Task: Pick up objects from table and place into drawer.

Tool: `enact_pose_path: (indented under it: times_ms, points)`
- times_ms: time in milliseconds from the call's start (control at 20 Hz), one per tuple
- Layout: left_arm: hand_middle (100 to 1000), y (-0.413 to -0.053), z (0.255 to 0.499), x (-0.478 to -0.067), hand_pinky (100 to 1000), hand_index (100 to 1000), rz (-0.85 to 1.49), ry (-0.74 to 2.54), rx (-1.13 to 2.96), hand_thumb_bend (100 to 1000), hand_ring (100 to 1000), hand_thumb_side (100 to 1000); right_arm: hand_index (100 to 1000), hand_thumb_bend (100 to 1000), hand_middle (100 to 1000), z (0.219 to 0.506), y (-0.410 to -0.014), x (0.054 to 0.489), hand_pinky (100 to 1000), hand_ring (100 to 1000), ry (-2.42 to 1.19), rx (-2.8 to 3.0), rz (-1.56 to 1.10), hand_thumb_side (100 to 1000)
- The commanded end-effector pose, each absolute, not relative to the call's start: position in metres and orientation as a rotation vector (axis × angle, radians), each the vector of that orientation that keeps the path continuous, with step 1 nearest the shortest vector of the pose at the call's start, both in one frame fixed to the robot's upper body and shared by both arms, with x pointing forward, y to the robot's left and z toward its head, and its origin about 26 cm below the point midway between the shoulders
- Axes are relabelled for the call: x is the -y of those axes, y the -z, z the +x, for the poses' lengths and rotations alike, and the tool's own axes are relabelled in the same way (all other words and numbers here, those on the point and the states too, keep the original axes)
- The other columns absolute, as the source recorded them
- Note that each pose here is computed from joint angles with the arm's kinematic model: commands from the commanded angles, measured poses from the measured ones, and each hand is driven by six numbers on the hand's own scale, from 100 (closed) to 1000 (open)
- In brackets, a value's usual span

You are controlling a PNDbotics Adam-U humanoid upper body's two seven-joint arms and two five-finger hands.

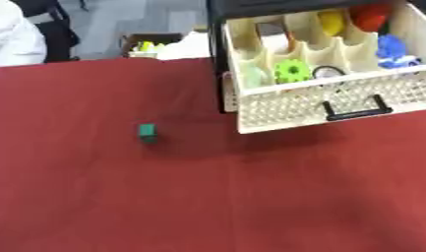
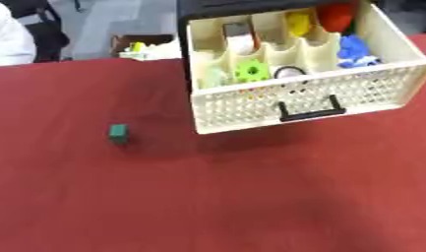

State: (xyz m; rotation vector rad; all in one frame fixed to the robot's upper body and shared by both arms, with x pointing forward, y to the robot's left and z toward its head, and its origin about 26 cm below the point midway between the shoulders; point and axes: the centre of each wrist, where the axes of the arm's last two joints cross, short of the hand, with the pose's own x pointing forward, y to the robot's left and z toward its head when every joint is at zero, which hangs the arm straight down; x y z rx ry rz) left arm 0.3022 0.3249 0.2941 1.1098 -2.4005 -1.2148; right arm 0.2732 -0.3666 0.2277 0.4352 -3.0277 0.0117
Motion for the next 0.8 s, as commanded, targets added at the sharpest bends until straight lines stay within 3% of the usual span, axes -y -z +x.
enact_pose_path:
  times_ms: [50,800]
  points:
    - [803,-0.308,0.304,-0.333,799,1000,1.197,1.397,2.321,100,798,529,780,100,636,0.270,-0.236,0.367,690,721,-0.049,3.050,0.453,1000]
    - [806,-0.327,0.343,-0.337,848,1000,1.205,1.811,2.066,100,822,747,773,100,629,0.270,-0.229,0.366,693,713,-0.053,3.041,0.461,1000]
